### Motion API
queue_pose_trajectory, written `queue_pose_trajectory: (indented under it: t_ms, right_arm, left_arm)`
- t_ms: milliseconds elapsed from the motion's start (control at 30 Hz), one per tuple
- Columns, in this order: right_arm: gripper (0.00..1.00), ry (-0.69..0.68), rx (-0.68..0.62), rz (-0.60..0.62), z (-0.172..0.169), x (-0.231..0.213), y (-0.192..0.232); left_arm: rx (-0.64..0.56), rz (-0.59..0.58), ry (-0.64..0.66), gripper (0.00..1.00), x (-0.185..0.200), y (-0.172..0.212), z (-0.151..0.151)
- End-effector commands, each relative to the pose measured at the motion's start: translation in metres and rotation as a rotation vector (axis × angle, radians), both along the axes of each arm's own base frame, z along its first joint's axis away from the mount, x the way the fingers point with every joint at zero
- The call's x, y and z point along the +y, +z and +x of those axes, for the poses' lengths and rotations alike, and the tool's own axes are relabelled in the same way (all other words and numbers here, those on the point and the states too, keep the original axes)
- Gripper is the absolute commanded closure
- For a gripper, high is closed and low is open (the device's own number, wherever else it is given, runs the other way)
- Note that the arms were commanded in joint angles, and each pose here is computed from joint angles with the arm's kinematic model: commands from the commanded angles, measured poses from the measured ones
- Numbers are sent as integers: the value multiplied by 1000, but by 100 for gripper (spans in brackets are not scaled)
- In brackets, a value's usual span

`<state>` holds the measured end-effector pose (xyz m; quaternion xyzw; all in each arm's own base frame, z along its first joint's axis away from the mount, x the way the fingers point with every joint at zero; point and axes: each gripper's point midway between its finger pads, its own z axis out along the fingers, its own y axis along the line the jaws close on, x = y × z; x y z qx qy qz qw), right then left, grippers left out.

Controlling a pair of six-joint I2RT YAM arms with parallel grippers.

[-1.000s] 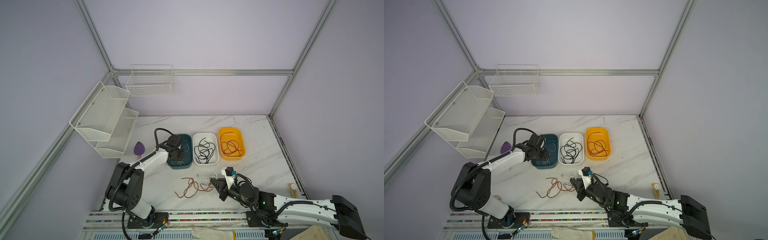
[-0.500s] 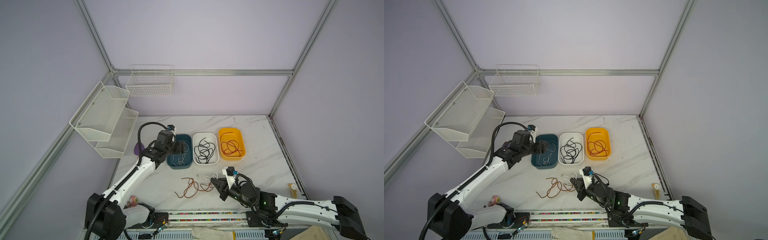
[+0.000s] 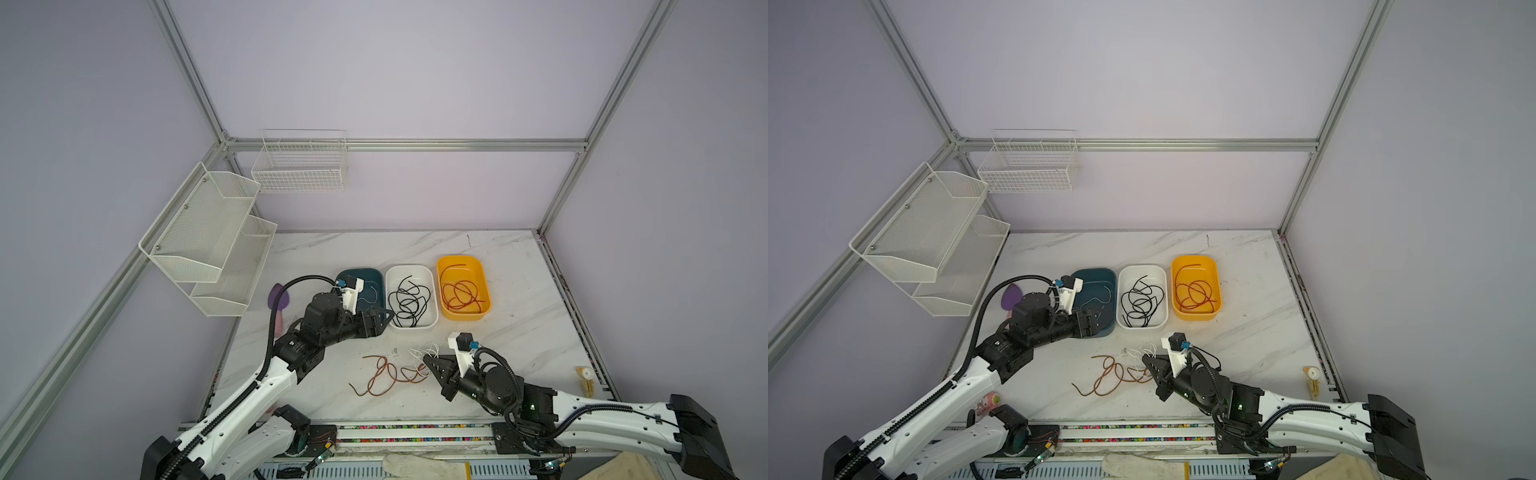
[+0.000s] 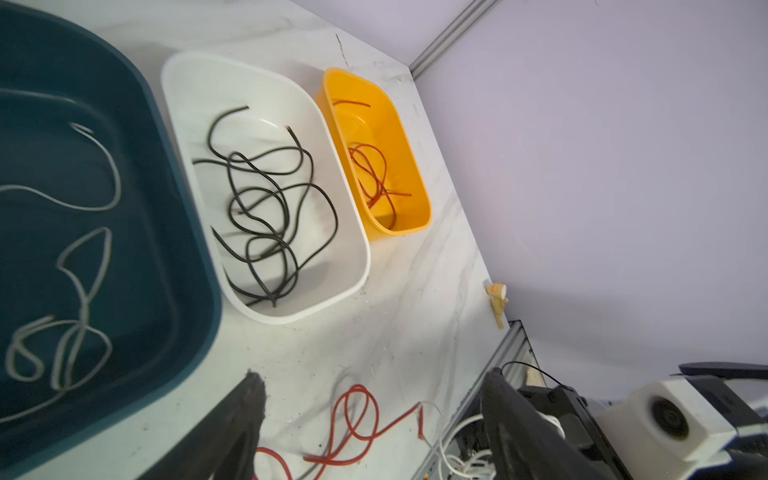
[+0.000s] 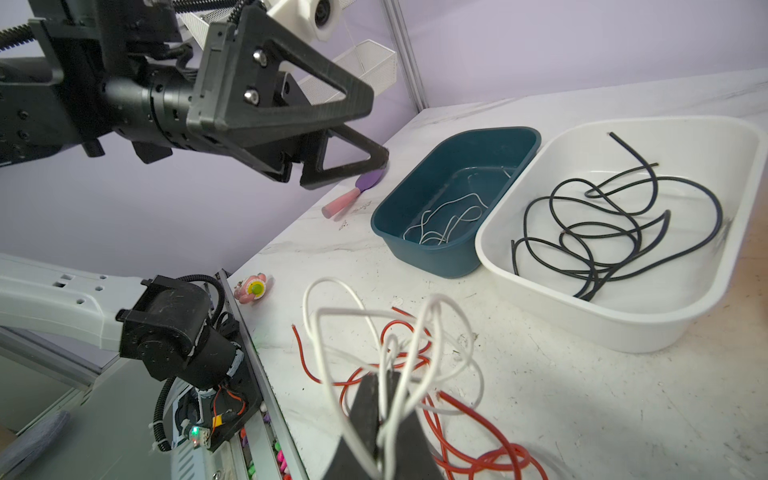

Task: Untangle the cables
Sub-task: 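Move the open left gripper down toward the white wire held by the right gripper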

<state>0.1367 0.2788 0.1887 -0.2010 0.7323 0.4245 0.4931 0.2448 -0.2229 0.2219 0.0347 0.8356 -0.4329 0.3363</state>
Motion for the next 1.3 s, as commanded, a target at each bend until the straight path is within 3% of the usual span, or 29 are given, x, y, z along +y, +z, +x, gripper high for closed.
queue_pose_trajectory:
  t_ms: [0,300,467,967,1267]
  right_arm:
    - [91,-18,-6,25,2,-1,4]
    - [91,-42,-1,7,6,-2,0]
    - [91,-39,-1,8,5,-2,0]
    - [91,-54,-2,-12,8,-1,-3]
    - [91,-67,-2,-16,10,-3,-3]
  left_arm:
    - [28,-101,-34,20,-17,2,-18]
    - [131,-129,-109,33,-49,-18,-48]
    - [163,-131,-119,46,-52,-26,-52]
    - [218,-189,-158,53,-65,-23,-60]
    - [261,-170,-183,70,-68,-39,-69]
